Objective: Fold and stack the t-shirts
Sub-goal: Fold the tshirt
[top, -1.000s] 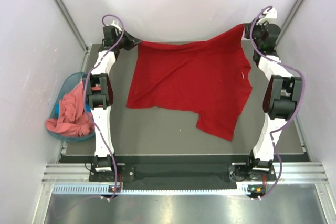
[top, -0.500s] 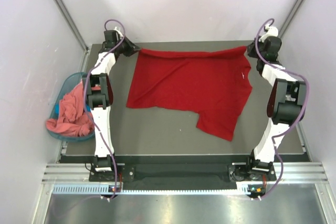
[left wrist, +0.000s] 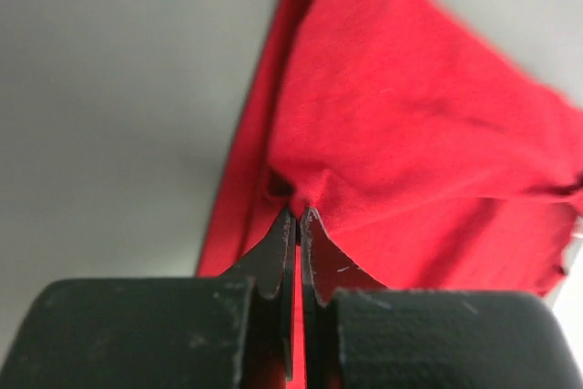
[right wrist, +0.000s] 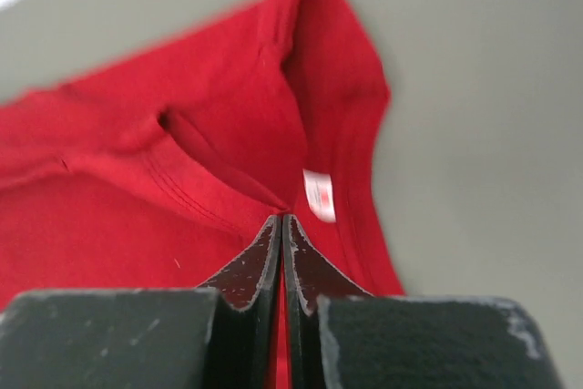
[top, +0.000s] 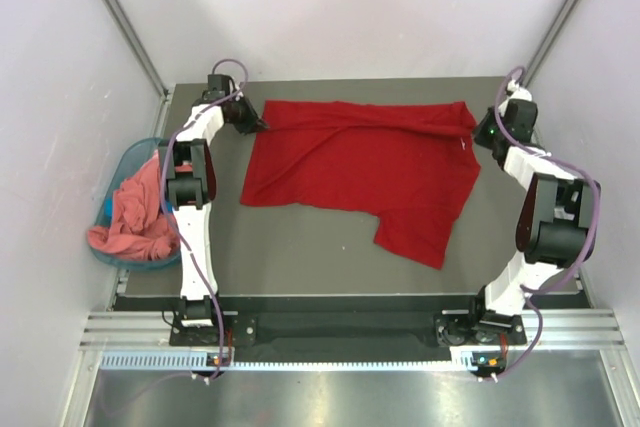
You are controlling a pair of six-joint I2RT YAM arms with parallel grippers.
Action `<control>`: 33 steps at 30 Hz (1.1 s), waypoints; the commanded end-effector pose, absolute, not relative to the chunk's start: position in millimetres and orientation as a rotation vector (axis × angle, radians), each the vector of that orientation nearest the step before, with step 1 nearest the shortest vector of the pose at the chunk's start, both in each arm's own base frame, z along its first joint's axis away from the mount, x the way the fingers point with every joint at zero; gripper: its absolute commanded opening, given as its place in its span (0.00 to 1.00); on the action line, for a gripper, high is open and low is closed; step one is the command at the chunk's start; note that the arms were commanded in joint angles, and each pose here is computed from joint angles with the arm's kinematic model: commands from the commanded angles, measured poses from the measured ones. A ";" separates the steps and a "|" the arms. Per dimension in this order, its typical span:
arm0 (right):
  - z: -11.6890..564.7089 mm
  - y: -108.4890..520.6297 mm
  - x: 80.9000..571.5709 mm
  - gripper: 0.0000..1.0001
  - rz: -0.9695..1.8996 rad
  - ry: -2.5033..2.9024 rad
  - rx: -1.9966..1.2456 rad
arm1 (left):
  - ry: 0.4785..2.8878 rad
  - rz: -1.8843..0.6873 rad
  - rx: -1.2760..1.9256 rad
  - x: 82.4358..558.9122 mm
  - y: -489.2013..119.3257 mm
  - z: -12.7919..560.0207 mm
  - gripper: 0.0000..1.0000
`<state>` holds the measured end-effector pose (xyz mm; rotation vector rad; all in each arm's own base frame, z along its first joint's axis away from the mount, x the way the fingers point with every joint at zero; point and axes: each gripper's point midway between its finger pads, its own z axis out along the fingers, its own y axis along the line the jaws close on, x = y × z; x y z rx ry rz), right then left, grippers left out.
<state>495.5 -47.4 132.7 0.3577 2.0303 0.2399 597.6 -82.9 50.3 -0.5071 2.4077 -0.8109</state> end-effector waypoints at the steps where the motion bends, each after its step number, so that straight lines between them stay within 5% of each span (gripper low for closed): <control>1: 131.8 -51.9 478.5 0.00 0.229 2.041 0.423 | 2.406 -0.710 -0.430 587.8 -79.6 84.3 0.01; 4: 121.2 -49.6 467.0 0.06 0.237 2.095 0.461 | 2.452 -0.617 -0.445 576.4 -71.8 85.8 0.06; 6: 117.4 -46.7 456.1 0.18 0.248 2.146 0.493 | 2.445 -0.540 -0.455 572.1 -63.5 98.7 0.19; 7: 119.4 -45.9 446.5 0.26 0.242 2.177 0.528 | 2.428 -0.515 -0.438 570.3 -61.0 113.0 0.42; 8: 128.9 -49.7 449.0 0.30 0.229 2.149 0.549 | 2.427 -0.491 -0.447 570.7 -57.7 111.6 0.52; 14: 126.8 -48.0 397.9 0.44 0.181 2.254 0.847 | 2.338 -0.380 -0.273 546.9 -85.1 182.4 0.54; 25: 66.4 -20.0 297.9 0.43 0.192 2.424 0.970 | 2.537 -0.305 -0.286 441.9 -101.6 132.1 0.50; 33: 51.1 -1.0 287.3 0.42 0.260 2.397 1.004 | 2.599 -0.312 -0.299 397.8 -93.8 111.6 0.53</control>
